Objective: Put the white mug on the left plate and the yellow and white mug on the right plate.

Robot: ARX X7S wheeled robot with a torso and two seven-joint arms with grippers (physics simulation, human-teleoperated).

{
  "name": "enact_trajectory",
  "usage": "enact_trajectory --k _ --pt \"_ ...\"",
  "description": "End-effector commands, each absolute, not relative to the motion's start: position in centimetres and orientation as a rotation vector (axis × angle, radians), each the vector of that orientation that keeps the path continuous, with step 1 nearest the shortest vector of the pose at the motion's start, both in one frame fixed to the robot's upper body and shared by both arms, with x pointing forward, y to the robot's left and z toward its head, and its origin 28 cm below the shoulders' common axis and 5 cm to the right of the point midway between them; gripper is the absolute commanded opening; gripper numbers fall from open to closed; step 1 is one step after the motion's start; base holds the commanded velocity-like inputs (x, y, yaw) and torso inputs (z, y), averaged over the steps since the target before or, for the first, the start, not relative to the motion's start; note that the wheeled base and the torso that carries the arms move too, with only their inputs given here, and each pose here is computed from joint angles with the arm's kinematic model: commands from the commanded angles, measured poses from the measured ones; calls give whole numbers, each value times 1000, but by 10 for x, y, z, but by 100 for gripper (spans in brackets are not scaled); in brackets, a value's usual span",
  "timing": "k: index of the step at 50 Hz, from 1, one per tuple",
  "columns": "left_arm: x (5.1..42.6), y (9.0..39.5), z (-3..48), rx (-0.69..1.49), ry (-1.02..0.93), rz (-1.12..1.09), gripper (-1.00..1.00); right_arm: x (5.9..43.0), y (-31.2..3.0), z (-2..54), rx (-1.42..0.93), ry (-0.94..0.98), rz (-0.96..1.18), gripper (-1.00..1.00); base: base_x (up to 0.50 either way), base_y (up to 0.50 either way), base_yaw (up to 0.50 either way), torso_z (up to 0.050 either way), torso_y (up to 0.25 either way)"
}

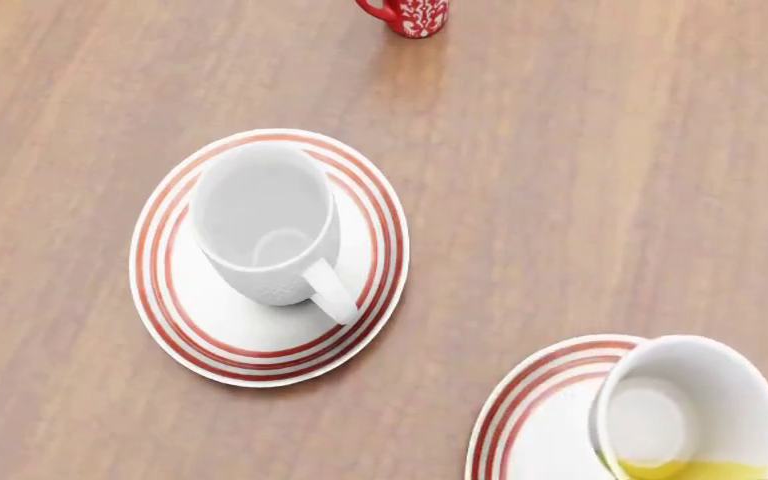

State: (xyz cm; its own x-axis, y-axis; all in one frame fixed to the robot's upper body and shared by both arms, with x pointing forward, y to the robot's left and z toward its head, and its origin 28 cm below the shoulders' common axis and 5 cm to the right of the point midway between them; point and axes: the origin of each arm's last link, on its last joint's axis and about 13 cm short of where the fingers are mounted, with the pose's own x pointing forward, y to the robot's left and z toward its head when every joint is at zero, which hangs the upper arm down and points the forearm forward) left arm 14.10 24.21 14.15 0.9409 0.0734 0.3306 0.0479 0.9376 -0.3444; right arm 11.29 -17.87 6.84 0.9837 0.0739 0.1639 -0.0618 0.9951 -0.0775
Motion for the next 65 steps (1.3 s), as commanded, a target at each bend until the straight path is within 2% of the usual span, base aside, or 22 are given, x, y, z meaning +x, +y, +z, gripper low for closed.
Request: enact_trajectory --k 1,32,62,63,65 --pt "141 242 142 -356 -349 14 100 125 -181 54 -43 -124 81 -100 0 0 0 0 0" --pt "142 241 141 -357 -339 23 100 114 -181 32 -27 -61 86 -100 0 0 0 0 0" --pt "141 242 141 -358 -342 25 100 115 -180 27 -26 -78 95 -100 0 0 0 0 0" --pt "141 242 142 -357 -343 24 100 115 -180 27 -27 -82 100 100 0 0 0 0 0" --pt "140 242 142 -357 -346 22 100 115 -180 27 -26 -83 98 100 0 0 0 0 0"
